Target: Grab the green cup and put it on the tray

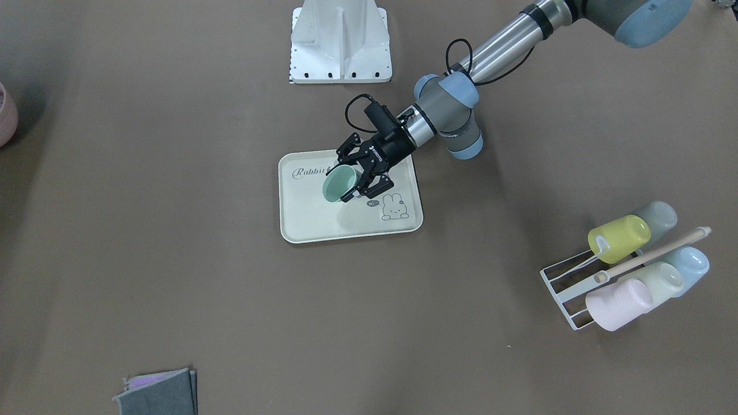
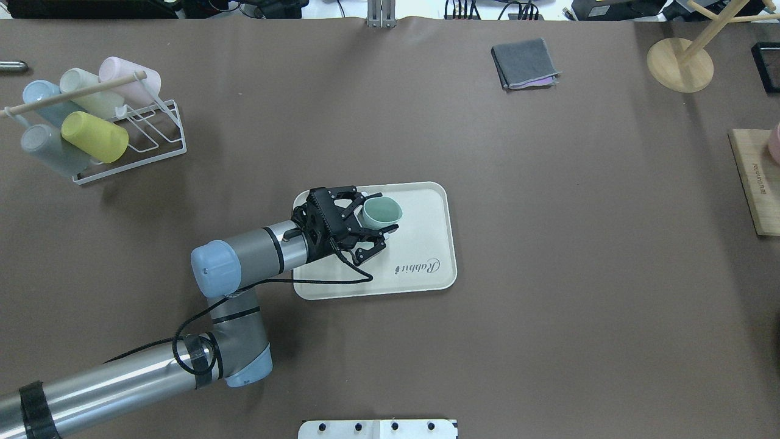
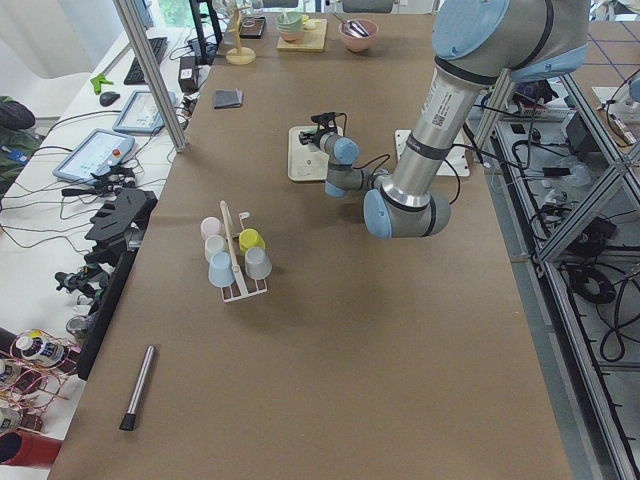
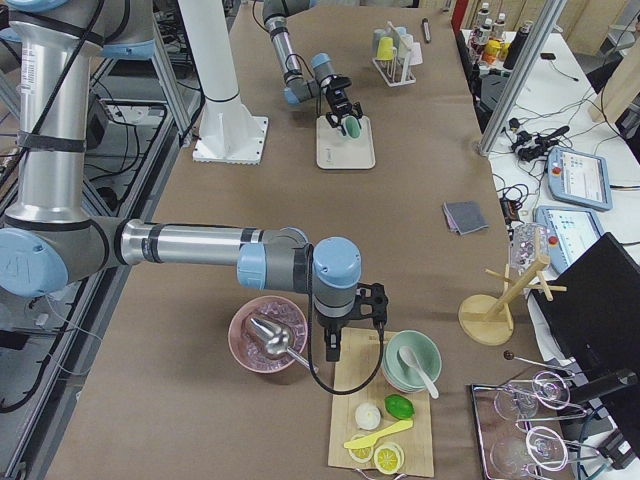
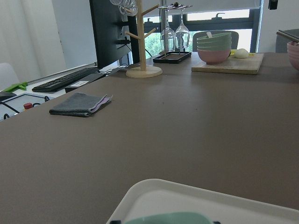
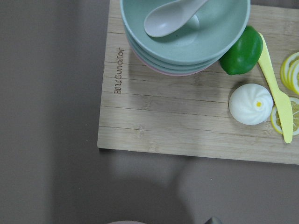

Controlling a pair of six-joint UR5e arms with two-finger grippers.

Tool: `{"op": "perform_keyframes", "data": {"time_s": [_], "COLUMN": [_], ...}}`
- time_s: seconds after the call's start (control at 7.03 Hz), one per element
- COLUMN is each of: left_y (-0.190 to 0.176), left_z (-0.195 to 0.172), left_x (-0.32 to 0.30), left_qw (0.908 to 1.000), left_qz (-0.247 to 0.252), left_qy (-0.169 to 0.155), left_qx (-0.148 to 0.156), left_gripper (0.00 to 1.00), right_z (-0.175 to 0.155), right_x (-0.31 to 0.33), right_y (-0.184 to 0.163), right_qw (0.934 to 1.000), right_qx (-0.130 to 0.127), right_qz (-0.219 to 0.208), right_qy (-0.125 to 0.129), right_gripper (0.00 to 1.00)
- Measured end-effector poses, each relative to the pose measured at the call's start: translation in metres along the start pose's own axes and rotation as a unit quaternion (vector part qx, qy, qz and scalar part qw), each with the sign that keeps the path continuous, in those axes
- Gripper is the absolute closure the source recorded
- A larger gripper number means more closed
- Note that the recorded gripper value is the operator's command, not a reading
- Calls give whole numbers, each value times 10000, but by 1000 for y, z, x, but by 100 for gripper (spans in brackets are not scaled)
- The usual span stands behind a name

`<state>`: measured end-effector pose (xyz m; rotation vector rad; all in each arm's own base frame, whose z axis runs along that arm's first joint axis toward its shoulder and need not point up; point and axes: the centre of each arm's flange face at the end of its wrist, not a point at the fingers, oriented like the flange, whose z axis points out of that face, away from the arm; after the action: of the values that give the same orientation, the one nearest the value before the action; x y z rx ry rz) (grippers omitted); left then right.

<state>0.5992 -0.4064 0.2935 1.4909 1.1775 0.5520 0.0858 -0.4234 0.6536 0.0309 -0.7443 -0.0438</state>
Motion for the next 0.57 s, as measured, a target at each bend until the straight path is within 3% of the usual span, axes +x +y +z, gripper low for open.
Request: {"op": "perform_keyframes", "data": {"time_s": [0.14, 0.28, 0.57], "left_y": [2, 4, 6], "left_z": [0, 1, -2], "left_x": [0, 1, 2], "left_qw": [10000, 10000, 9999], "left_qz": [27, 37, 137], "left_qy": [-3, -1, 6], "left_qx": [-23, -39, -41], "left_gripper": [13, 1, 1], "right_z": [0, 0, 0], "right_x": [0, -1, -1], "right_y": [0, 0, 0], "right_qw": [10000, 10000, 10000], "right_qx": [1, 3, 9], "right_qz": [0, 0, -2], "right_qy": [-14, -38, -82], "right_gripper": [0, 0, 0]}}
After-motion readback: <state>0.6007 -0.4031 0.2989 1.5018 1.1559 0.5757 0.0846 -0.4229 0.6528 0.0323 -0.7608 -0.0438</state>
